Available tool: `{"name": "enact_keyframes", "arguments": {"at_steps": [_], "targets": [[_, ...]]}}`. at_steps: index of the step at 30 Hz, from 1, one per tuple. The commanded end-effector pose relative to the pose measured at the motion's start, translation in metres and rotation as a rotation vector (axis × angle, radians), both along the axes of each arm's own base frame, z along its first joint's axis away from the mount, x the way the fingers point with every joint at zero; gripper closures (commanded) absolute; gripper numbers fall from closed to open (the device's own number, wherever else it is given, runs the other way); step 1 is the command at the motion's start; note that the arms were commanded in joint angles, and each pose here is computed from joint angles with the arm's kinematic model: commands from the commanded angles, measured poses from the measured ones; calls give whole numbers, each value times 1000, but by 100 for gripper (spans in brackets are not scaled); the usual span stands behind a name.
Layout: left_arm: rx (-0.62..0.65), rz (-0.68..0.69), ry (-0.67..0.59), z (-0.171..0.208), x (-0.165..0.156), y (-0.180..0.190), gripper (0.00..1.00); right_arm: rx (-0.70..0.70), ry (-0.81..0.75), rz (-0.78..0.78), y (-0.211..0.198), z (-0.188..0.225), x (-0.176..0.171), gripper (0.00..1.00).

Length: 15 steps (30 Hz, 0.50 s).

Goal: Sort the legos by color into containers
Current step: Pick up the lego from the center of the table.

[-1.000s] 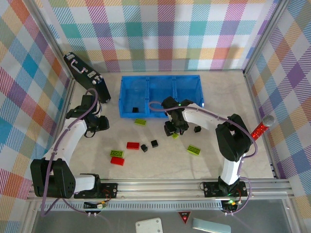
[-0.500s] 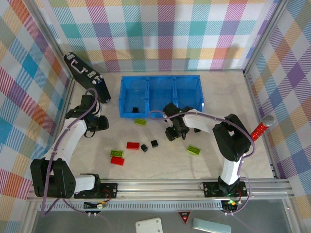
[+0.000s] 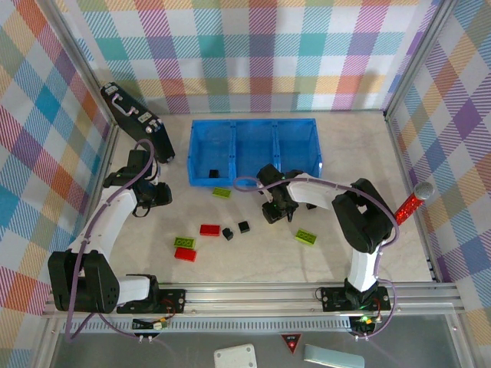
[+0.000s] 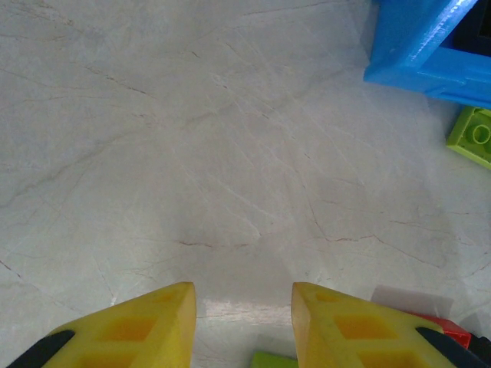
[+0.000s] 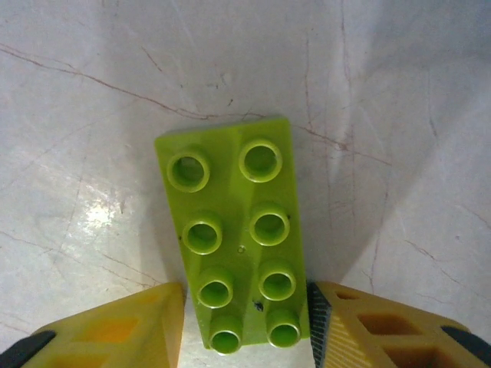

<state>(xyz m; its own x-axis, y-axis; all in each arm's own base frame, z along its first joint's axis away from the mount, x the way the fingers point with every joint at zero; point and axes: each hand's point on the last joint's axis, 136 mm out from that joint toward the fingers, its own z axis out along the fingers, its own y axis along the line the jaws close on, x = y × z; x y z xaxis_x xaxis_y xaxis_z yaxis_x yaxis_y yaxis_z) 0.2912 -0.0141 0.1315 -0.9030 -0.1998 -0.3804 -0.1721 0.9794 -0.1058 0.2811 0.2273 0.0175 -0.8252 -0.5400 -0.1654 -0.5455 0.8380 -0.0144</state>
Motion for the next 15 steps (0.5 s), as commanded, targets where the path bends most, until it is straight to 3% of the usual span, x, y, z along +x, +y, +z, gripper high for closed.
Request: {"name": "enact_keyframes", "arguments": {"at_steps": [1, 15], "targets": [[-12, -9, -9, 0, 1, 1, 62, -22, 22, 23, -2, -8, -3, 55], [-20, -5, -10, 0, 1, 2, 63, -11, 15, 19, -3, 6, -6, 63]]}}
